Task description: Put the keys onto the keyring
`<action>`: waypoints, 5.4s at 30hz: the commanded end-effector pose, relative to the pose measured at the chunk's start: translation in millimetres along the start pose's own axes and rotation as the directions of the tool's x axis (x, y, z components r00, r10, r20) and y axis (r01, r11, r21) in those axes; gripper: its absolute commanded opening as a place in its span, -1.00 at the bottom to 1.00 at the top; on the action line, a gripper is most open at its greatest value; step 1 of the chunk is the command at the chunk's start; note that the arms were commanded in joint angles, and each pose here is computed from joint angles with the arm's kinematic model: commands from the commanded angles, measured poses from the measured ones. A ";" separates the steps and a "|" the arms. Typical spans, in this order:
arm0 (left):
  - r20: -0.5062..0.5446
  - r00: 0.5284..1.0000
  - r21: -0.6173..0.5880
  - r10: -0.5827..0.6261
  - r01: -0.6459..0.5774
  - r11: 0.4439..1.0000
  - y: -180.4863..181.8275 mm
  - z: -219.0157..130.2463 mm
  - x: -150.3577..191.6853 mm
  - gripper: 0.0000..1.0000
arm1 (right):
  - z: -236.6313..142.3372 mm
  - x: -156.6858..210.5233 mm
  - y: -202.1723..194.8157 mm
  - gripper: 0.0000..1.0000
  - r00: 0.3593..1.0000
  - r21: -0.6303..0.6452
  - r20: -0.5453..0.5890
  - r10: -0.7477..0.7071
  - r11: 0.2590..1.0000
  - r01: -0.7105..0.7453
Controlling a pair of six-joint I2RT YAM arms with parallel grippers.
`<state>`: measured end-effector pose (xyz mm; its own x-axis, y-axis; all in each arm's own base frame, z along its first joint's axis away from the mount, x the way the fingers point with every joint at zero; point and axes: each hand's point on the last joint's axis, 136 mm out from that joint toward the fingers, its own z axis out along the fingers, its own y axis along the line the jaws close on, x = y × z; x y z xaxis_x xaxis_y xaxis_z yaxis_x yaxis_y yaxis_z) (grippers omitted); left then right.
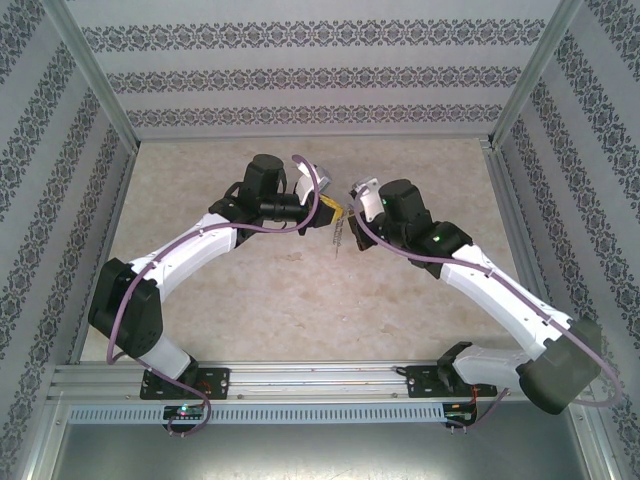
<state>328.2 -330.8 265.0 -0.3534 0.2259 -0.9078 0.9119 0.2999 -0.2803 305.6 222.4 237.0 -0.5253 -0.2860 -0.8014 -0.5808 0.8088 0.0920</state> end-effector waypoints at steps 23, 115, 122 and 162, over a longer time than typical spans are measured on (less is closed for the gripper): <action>0.024 0.999 0.043 0.033 -0.034 0.999 -13.9 -3.2 -13.7 -1.00 | 8.9 -9.5 2.5 -1.00 1.000 0.009 0.004 -0.002 1.000 0.002; 0.348 0.938 -0.457 0.002 0.168 0.874 39.2 -115.8 -26.3 1.00 | 188.8 -17.6 19.2 -1.00 0.981 -0.098 -0.177 0.084 0.990 -0.102; 0.350 0.936 -0.440 -0.027 0.190 0.878 34.8 -117.0 -26.0 1.00 | 193.4 58.3 56.1 -1.00 0.946 -0.097 -0.300 0.120 0.983 -0.155; 0.217 0.959 -0.891 0.180 0.120 0.438 87.7 -217.9 32.9 1.00 | -44.8 82.8 -167.6 0.95 0.824 0.506 0.424 0.376 0.656 -0.560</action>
<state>346.1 -135.7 277.0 -0.1880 -0.0195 -0.9820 0.3333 0.9392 -0.0824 327.5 87.0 182.8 -0.5135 0.2310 -0.8264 0.0364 0.9681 0.2480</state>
